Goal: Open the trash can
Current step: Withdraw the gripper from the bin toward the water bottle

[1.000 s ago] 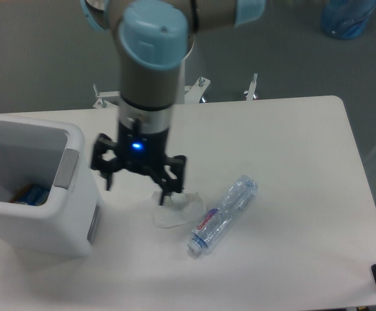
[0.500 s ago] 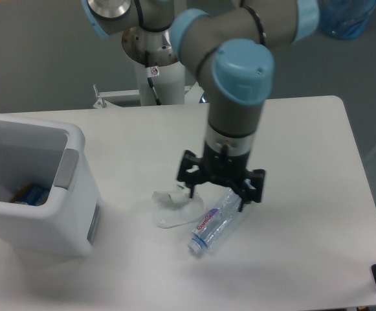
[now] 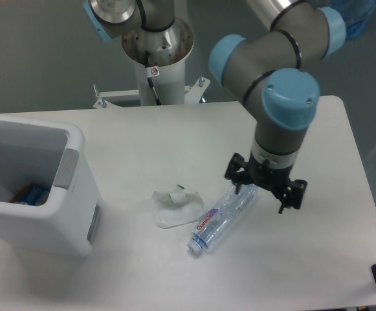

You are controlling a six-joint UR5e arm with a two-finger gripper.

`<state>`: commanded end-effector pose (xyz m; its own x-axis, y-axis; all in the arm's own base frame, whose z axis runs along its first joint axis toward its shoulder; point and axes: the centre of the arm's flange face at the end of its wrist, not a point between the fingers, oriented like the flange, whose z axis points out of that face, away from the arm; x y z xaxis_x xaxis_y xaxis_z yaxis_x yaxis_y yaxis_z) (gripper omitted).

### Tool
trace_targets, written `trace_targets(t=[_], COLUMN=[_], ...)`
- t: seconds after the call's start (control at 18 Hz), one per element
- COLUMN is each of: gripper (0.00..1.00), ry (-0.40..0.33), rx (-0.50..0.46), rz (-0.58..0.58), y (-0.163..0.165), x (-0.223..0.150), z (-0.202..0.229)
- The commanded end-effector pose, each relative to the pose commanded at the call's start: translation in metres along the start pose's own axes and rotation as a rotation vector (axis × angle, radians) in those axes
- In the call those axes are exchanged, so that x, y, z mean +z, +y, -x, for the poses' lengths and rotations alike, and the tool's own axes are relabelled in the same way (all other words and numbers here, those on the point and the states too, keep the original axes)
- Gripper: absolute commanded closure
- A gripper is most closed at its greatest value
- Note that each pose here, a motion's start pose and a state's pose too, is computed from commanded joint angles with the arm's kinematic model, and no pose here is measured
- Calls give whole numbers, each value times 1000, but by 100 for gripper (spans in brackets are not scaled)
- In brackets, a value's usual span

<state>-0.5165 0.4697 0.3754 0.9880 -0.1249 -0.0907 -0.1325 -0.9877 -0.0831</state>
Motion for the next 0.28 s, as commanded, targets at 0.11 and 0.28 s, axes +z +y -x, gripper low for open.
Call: trace_targets(t=[0.11, 0.28], gripper=[0, 0], ry=[-5, -1], rx=[14, 12], rz=[28, 37], y=[4, 5], x=[4, 10], z=[2, 4])
